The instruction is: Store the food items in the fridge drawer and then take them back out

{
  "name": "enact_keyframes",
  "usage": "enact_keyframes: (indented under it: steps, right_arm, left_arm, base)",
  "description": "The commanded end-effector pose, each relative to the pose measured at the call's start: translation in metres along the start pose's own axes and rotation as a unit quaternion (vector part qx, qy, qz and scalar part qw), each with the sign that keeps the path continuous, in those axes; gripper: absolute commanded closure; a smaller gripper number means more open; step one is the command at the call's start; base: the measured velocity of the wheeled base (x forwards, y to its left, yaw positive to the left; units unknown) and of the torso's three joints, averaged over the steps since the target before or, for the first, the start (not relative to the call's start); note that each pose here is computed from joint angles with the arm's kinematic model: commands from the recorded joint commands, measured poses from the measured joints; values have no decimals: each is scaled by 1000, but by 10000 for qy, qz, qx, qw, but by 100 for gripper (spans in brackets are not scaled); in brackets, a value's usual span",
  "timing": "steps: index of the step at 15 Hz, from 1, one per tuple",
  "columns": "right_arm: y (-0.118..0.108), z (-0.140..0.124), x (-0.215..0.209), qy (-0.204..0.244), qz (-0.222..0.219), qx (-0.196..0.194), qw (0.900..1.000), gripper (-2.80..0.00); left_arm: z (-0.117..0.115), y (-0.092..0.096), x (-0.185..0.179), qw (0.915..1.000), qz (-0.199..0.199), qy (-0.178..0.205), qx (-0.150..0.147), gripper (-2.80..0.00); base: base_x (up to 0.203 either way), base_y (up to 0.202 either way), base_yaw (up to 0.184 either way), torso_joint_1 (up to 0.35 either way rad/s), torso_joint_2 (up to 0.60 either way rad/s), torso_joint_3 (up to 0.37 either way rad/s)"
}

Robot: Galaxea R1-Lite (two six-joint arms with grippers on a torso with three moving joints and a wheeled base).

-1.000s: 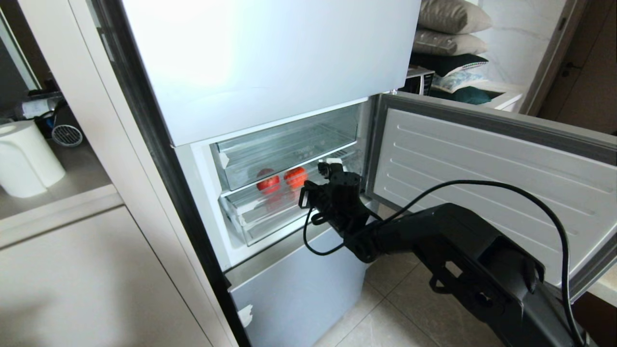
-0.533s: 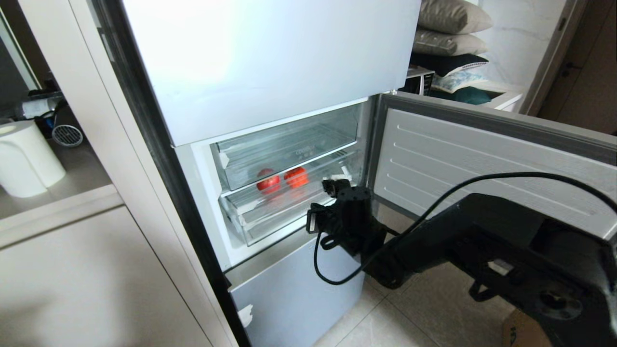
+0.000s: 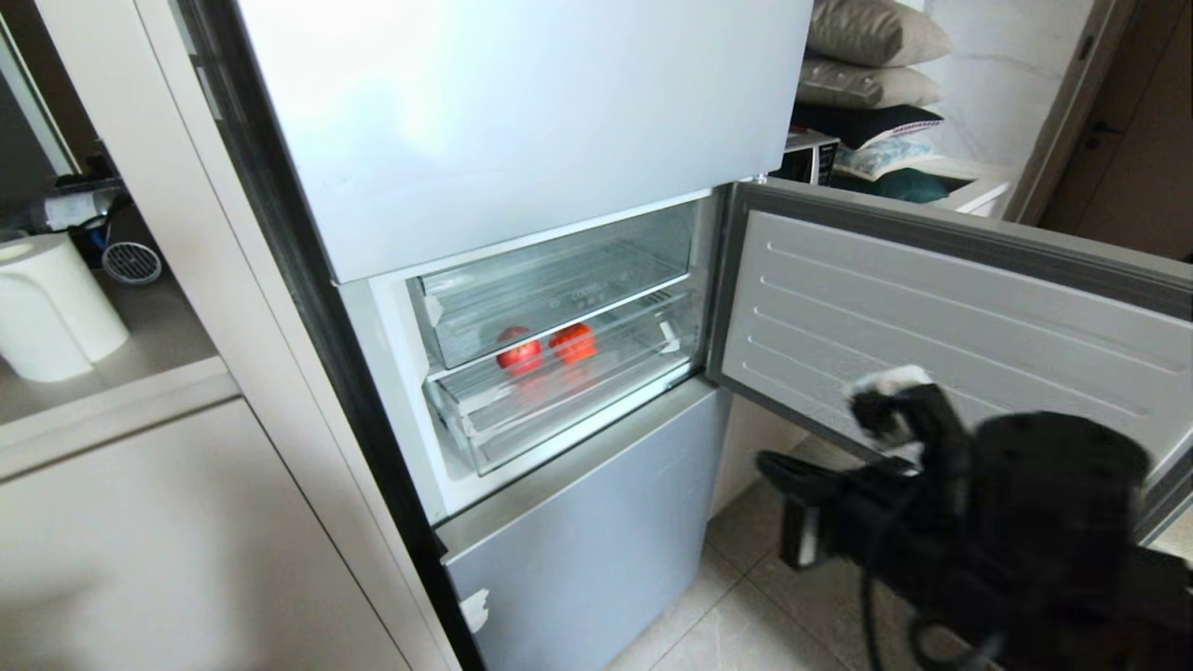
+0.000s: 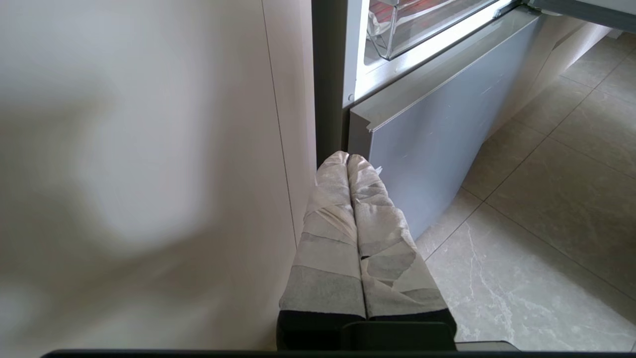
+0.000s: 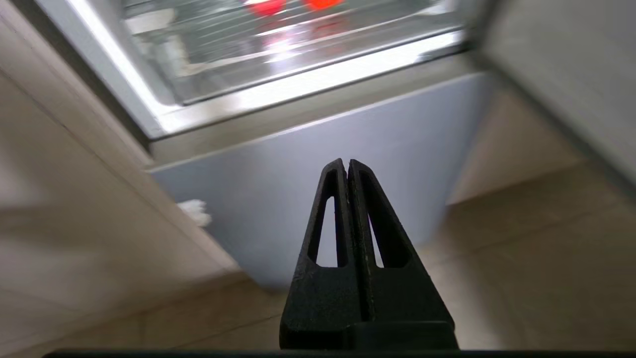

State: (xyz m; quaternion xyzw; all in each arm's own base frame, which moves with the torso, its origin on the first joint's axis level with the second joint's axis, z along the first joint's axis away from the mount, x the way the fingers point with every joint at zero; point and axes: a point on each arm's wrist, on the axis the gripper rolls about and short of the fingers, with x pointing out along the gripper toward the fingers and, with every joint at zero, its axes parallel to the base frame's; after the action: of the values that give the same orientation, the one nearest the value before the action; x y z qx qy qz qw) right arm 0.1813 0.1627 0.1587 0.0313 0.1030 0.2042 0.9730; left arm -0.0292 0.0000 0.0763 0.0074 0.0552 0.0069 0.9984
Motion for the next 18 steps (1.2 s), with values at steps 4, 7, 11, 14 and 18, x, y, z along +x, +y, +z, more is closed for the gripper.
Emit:
enact_keyframes:
  steps: [4, 7, 11, 14, 18]
  right_arm:
    - [-95, 21, -115, -1578, -2127, 361, 9636, 0]
    - [-142, 23, -156, -2068, -3893, 448, 8965, 0]
    - [-167, 19, -212, -2572, -5632, 732, 7818, 0]
    - [-179, 13, -246, -2751, -6361, 1056, 7131, 0]
    - [-236, 4, -269, -2459, -6263, 1908, 7148, 0]
  left_arm:
    - [0, 0, 0, 10000, 3, 12, 1, 0]
    - [0, 0, 0, 10000, 3, 15, 2, 0]
    - [0, 0, 0, 10000, 3, 15, -2, 0]
    - [0, 0, 0, 10000, 3, 8, 3, 0]
    - [0, 0, 0, 10000, 3, 8, 3, 0]
  base:
    - [0, 0, 0, 0, 0, 0]
    - [0, 0, 0, 0, 0, 0]
    - [0, 0, 0, 0, 0, 0]
    - [0, 0, 0, 0, 0, 0]
    - [0, 0, 0, 0, 0, 0]
